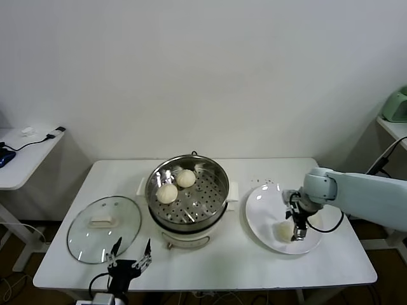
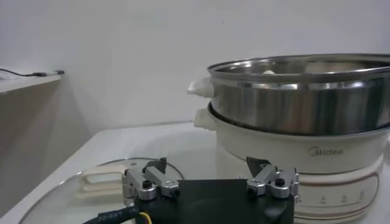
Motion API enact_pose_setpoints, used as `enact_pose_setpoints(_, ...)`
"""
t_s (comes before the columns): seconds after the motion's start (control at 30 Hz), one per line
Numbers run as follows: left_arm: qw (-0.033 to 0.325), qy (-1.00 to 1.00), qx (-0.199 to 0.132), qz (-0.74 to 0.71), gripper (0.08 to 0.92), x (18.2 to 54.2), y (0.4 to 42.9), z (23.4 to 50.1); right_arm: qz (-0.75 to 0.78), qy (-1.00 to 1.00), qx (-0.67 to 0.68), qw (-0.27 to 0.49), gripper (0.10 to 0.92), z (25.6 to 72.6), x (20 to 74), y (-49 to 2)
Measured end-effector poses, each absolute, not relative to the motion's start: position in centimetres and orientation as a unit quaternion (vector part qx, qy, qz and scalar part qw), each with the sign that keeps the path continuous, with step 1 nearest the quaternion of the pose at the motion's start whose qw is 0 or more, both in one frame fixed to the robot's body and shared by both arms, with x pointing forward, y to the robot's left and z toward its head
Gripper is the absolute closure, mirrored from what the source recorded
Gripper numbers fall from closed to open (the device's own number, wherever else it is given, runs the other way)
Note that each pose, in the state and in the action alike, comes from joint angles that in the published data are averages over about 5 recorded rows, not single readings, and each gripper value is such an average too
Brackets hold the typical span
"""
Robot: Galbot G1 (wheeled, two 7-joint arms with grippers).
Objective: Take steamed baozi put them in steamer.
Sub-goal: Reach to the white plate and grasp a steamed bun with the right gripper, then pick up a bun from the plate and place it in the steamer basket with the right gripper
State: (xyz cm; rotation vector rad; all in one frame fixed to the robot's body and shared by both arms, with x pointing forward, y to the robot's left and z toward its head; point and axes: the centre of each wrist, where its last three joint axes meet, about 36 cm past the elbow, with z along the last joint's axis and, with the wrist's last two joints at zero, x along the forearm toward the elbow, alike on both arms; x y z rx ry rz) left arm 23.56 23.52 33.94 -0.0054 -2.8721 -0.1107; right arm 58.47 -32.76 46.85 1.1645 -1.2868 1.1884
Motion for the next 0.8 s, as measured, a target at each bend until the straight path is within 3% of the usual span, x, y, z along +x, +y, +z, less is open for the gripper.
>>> enact_pose_setpoints(0.2,0.133,-0.990,-0.002,-0.039,0.177,23.5,23.5,34.0,0.492,-0.532,0.481,0.494,0.362,46.9,58.6,-32.5)
enact_pose_setpoints(0.47,0.133,-0.990,-0.003,-0.039,0.177,23.4,23.4,34.3,0.496,-0.529,0.491,0.483,0.386,48.5,59.1,-32.0)
enact_pose_setpoints(0.8,0.128,-0.991,-0.008,-0.040,0.177,23.3,22.9,34.9,0.528,-0.521,0.508,0.438,0.390,57.7,62.3,-30.9)
